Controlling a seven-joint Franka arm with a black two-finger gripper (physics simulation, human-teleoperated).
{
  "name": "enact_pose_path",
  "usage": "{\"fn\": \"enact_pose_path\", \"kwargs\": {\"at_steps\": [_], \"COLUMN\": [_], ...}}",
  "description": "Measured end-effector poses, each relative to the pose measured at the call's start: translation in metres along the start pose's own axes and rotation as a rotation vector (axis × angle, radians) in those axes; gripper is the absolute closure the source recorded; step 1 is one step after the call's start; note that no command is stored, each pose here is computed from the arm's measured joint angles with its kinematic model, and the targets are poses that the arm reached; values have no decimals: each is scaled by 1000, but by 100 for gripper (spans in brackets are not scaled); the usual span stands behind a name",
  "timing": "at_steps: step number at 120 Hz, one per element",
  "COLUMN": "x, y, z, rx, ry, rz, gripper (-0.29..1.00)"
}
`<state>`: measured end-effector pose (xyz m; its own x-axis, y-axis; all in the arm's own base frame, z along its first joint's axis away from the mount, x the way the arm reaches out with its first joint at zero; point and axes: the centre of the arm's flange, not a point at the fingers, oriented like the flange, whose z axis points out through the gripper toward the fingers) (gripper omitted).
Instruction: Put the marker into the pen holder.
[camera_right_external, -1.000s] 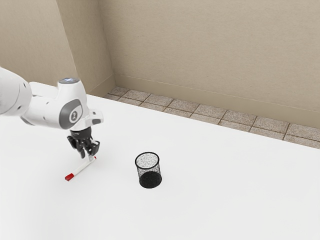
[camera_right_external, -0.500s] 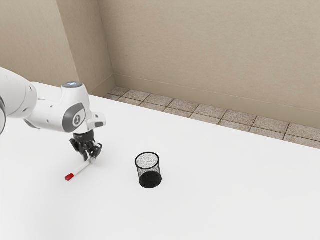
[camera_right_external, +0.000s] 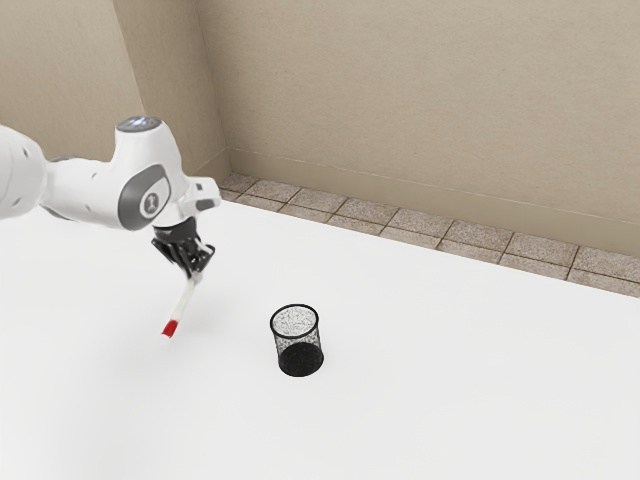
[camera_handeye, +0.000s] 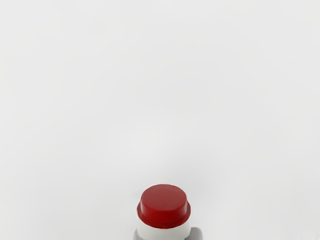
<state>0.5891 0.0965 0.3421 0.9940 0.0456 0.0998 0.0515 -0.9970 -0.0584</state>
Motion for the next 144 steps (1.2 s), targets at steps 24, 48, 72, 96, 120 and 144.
{"fn": "enact_pose_path", "kwargs": {"at_steps": [24,48,72,96,120,144], "x": [-4,-21,-35,-35,9,21], "y": [100,177,245,267,170,191], "z": [-110,-141,-140,-133,-122,-101], "rx": [-46,-86,-115,-118,-80,-77], "ry": [154,185,172,161,166,143], "rz": [145,257,356,378,196,220], "gripper": [79,79,79,79,78,76]}}
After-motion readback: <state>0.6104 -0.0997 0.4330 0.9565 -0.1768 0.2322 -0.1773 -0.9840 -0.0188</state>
